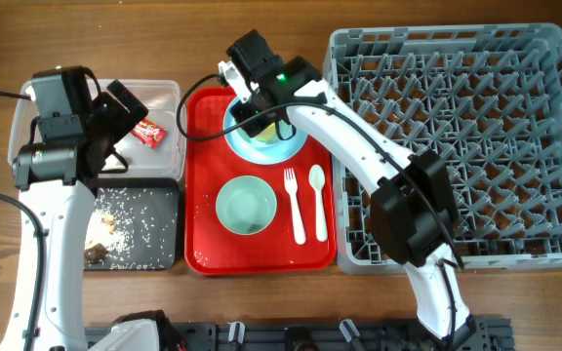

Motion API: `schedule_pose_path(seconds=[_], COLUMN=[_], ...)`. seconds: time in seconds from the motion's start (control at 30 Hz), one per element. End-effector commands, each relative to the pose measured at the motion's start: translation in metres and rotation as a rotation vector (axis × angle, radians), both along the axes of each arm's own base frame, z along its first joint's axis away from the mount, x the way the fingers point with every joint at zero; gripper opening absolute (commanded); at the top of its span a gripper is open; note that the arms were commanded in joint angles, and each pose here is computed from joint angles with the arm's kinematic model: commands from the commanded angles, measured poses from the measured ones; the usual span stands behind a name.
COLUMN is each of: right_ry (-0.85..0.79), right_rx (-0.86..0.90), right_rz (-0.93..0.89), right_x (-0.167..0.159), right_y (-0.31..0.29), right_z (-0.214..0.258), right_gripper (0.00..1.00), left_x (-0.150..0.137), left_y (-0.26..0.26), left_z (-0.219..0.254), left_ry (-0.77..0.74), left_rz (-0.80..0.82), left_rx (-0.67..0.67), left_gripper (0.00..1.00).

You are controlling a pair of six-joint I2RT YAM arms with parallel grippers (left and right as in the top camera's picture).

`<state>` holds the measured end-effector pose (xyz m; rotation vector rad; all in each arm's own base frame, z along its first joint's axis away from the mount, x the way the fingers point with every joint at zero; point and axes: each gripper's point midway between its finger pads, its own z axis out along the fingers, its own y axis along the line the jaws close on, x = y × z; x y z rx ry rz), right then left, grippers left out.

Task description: Sort waste into correct bins and load items into the dishwasher rack

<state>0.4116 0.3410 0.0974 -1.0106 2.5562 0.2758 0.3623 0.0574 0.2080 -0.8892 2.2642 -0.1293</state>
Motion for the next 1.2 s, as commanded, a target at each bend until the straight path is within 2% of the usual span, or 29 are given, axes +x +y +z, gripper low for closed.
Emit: schedule_pose_path(seconds=[0.0,0.23,0.27,0.4,0.83,1.17], right_ry=[0.040,0.081,0.077,0.067,-0.055,-0.041], right_rx=[-0.011,-0.045,-0.048,-0.061,0.018,0.008], right_rz=[0.023,0.023,0.021,0.014,-0.002,0.024], right_x=[-0.007,-0.012,-0.011,-0.009,0.003,-0.010], right_y=[0.005,0.001,0.001,-0.001,-0.003,0.004], right_z=[-0.018,-0.036,-0.036,-0.036,0.030,0.030], right_gripper=[0.19,0.19,0.22,0.24,0.32,0.33], left_x=[0.002,0.002,0.002,0.002,0.002,0.002], left_y=[0.001,0.001,0.001,0.001,0.001,0.001], left_z=[0.004,0.004,0.004,0.004,0.004,0.004], left_ry=[-0.013,-0.013,-0.013,-0.013,-0.013,-0.013], left_rz=[0.009,0.009,0.009,0.009,0.009,0.009], left_rx=[-0.005,-0.005,-0.005,-0.005,-0.005,-0.005], left_gripper=[1.00,1.00,1.00,1.00,1.00,1.00])
